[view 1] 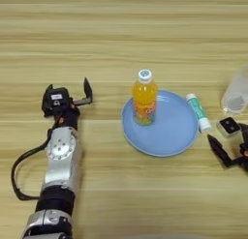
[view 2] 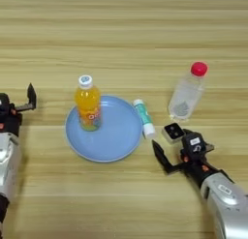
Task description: Move the objects on the table
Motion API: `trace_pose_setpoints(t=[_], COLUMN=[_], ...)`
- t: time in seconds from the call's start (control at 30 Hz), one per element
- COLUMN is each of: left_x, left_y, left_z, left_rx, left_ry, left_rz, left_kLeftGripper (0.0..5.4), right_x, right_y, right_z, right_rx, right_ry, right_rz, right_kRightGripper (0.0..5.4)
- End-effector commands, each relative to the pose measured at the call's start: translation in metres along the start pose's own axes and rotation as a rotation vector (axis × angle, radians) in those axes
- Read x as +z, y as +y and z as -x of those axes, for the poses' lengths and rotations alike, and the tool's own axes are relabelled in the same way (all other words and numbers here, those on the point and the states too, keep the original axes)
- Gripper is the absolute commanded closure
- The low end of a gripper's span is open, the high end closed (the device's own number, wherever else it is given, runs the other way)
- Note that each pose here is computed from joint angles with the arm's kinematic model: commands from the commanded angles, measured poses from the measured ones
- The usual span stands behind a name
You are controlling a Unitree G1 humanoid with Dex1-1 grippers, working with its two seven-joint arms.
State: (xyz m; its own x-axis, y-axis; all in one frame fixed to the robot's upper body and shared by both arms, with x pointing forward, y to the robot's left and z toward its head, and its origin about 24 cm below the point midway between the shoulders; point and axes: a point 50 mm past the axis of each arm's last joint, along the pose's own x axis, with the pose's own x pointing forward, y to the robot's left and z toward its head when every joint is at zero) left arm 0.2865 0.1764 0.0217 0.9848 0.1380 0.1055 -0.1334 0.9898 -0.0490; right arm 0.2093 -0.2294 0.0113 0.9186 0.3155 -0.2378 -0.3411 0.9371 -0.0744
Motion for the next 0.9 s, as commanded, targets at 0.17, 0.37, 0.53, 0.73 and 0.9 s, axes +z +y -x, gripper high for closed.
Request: trace_pose_setpoints(t=[0.17, 0.37, 0.53, 0.73, 0.9], left_x=[-0.0095, -0.0109, -0.0114, -0.0116, -0.0116], left_y=[0.0026, 0.0021, 0.0014, -0.0004, -0.0008], left_z=[-0.0026, -0.0026, -0.0027, -0.0030, -0.0030], left_rx=[-0.024, -0.031, -0.033, -0.035, -0.035], left_ry=[0.063, 0.067, 0.068, 0.067, 0.067], left_rz=[-0.143, -0.179, -0.180, -0.174, -0.172], left_kLeftGripper=[0.01, 0.01, 0.00, 0.00, 0.00], right_x=[-0.0029, -0.0028, -0.0040, -0.0061, -0.0057], right_y=[-0.0003, -0.0019, -0.0028, -0.0024, -0.0032], right_z=[-0.0021, -0.0035, -0.0065, -0.0080, -0.0085], right_rx=[-0.005, -0.016, -0.024, -0.025, -0.032], right_ry=[0.022, 0.017, 0.018, 0.018, 0.010], right_rz=[-0.018, -0.021, -0.028, -0.022, -0.019], right_kRightGripper=[0.00, 0.00, 0.17, 0.82, 1.41])
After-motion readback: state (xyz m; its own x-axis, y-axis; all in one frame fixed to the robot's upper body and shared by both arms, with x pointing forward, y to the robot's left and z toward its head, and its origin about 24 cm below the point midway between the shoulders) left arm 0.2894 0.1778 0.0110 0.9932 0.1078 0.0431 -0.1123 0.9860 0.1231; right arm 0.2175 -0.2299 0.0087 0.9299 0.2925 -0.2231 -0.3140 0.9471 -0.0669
